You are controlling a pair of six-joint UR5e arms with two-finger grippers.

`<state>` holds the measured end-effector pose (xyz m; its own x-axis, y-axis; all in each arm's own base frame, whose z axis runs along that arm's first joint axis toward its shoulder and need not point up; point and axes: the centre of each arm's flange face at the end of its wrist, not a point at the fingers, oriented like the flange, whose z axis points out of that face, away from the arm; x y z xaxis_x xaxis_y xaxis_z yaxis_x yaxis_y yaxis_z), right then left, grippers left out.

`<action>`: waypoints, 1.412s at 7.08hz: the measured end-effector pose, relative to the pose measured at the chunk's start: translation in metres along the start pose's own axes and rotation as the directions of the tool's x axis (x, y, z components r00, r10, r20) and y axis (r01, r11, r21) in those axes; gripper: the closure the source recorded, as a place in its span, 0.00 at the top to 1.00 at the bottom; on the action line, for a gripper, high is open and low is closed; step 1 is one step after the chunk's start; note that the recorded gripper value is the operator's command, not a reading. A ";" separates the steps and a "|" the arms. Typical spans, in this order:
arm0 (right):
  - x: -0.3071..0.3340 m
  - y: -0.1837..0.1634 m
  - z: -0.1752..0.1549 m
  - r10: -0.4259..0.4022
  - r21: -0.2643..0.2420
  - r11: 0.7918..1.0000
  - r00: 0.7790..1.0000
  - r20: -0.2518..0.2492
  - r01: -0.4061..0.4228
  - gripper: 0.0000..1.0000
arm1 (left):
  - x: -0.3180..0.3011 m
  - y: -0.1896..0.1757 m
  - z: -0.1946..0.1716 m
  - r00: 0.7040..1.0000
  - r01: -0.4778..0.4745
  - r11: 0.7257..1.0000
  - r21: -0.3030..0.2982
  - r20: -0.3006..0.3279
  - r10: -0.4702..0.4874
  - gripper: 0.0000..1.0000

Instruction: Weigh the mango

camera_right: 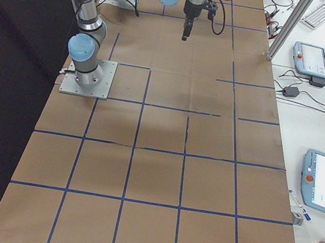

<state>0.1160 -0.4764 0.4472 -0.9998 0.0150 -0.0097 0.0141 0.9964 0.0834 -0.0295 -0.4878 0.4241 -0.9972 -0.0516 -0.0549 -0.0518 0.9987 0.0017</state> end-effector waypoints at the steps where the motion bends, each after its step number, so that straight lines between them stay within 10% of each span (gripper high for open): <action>1: 0.000 0.000 0.000 0.000 0.000 1.000 1.000 0.000 0.000 1.00 | 0.000 0.001 -0.001 1.000 0.003 1.000 0.002 0.000 -0.003 1.00; 10: 0.000 0.000 0.000 0.000 0.000 1.000 1.000 0.000 0.000 1.00 | 0.005 0.008 -0.018 1.000 -0.003 0.999 0.038 -0.003 0.003 1.00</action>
<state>0.1160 -0.4764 0.4472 -0.9998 0.0149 -0.0097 0.0141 0.9964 0.0834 -0.0363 -0.4801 0.4422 -0.9975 -0.0486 -0.0523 -0.0467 0.9982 -0.0365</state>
